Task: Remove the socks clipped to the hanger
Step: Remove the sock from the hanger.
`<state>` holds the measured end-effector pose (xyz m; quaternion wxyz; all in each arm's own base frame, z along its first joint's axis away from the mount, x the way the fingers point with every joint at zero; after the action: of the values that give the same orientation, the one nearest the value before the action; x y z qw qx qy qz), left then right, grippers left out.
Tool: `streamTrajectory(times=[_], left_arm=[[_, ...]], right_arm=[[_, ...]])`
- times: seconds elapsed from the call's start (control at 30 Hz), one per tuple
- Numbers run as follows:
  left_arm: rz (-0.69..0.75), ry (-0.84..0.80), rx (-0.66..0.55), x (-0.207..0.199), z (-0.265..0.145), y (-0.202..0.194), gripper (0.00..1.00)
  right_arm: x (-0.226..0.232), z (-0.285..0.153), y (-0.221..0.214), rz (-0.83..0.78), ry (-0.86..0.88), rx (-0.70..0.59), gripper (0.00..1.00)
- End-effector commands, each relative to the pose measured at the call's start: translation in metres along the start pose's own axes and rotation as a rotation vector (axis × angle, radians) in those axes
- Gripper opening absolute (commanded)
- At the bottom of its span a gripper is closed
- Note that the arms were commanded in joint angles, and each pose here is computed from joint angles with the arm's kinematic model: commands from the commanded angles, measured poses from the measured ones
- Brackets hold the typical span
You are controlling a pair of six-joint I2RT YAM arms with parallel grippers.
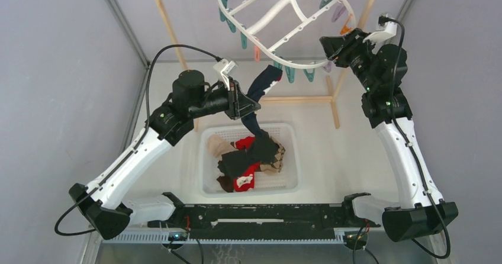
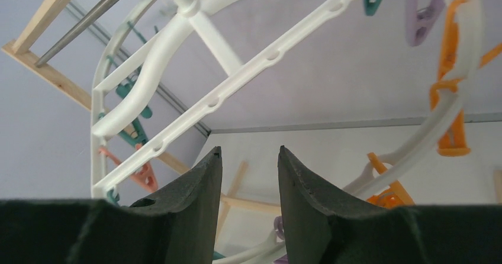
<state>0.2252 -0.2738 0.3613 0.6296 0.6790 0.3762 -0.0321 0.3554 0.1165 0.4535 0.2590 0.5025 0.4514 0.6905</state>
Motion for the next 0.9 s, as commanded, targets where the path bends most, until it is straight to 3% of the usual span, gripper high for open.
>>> streamTrajectory(times=[0.0,0.47,0.87], left_arm=[[0.049,-0.073,-0.077,-0.031,0.005,0.032,0.21],[0.065,-0.151,-0.033,-0.059,0.059,0.055,0.21],[0.056,-0.179,0.023,-0.061,0.108,0.066,0.19]], right_arm=[[-0.011,0.002,0.015,-0.022,0.015,-0.038,0.47],[-0.041,-0.01,0.06,-0.01,0.039,-0.154,0.51],[-0.006,-0.053,0.062,0.0,0.147,-0.14,0.53]])
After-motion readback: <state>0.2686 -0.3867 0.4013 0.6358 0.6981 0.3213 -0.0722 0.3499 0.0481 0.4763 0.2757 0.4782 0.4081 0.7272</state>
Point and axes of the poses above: each gripper's point midway between its finger pads, its own z axis out along the fingers, its own x axis along the line the jaws close on, y = z × x, the point moved 2 cm from there along -z, back along the fingers, and after that the axes turned 5 degrees about -z, right-handed, at the moved point
